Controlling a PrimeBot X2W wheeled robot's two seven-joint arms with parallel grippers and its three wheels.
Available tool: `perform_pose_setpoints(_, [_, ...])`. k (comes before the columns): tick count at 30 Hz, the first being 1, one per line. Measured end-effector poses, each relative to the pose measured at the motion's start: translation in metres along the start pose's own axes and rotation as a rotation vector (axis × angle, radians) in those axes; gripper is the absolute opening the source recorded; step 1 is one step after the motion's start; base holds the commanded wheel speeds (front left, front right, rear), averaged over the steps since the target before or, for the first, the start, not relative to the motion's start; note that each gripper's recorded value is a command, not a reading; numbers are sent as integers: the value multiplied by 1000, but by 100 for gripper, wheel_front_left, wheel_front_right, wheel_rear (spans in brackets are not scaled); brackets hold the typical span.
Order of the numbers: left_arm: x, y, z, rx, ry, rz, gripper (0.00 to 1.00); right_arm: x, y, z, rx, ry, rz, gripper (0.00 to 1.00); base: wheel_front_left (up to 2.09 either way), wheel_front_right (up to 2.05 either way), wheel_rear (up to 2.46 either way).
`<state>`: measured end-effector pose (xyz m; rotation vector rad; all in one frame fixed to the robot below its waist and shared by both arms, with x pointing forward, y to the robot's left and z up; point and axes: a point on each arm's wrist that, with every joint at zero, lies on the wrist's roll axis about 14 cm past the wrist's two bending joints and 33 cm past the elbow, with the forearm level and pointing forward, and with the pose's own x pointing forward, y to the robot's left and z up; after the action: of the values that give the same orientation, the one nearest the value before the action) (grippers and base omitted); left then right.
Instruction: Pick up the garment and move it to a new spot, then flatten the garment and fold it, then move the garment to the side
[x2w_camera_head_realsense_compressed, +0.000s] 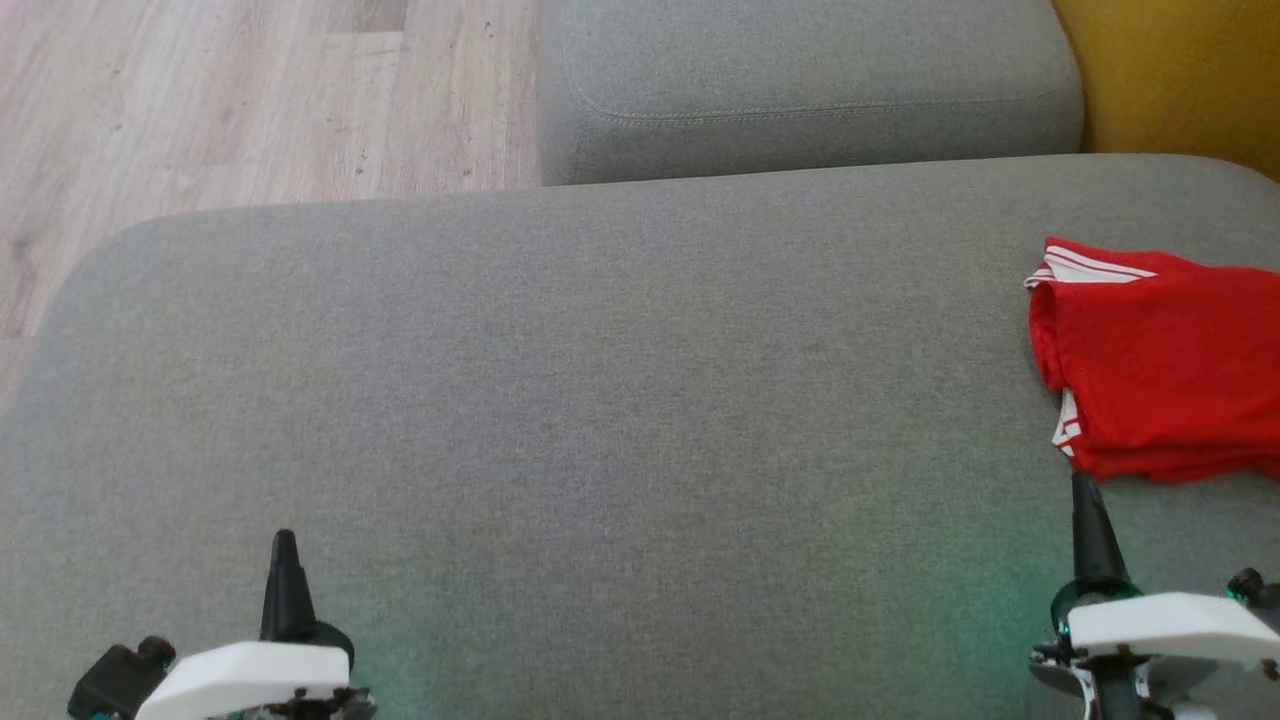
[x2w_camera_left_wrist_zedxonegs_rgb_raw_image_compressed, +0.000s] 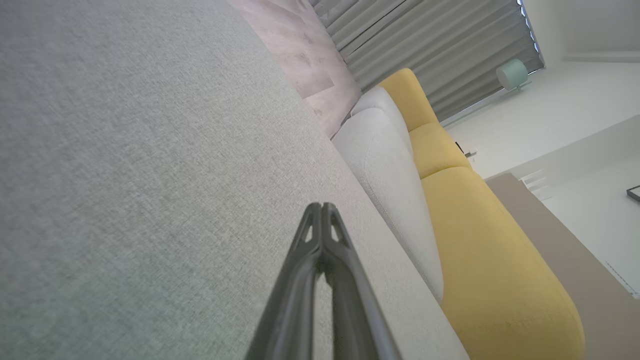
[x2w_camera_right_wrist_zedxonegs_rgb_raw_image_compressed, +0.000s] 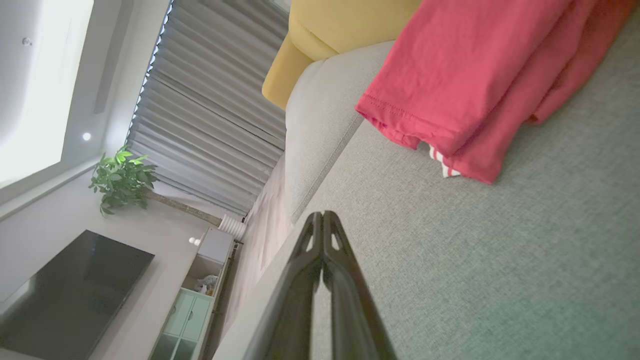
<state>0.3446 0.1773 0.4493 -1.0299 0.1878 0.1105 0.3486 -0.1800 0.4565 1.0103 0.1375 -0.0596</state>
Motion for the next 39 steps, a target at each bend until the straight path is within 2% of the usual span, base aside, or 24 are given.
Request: perform_pose_setpoints(39, [20,-19,21,-461,1,-93,0,18,6,28,488,-47,29,0,0,0,0])
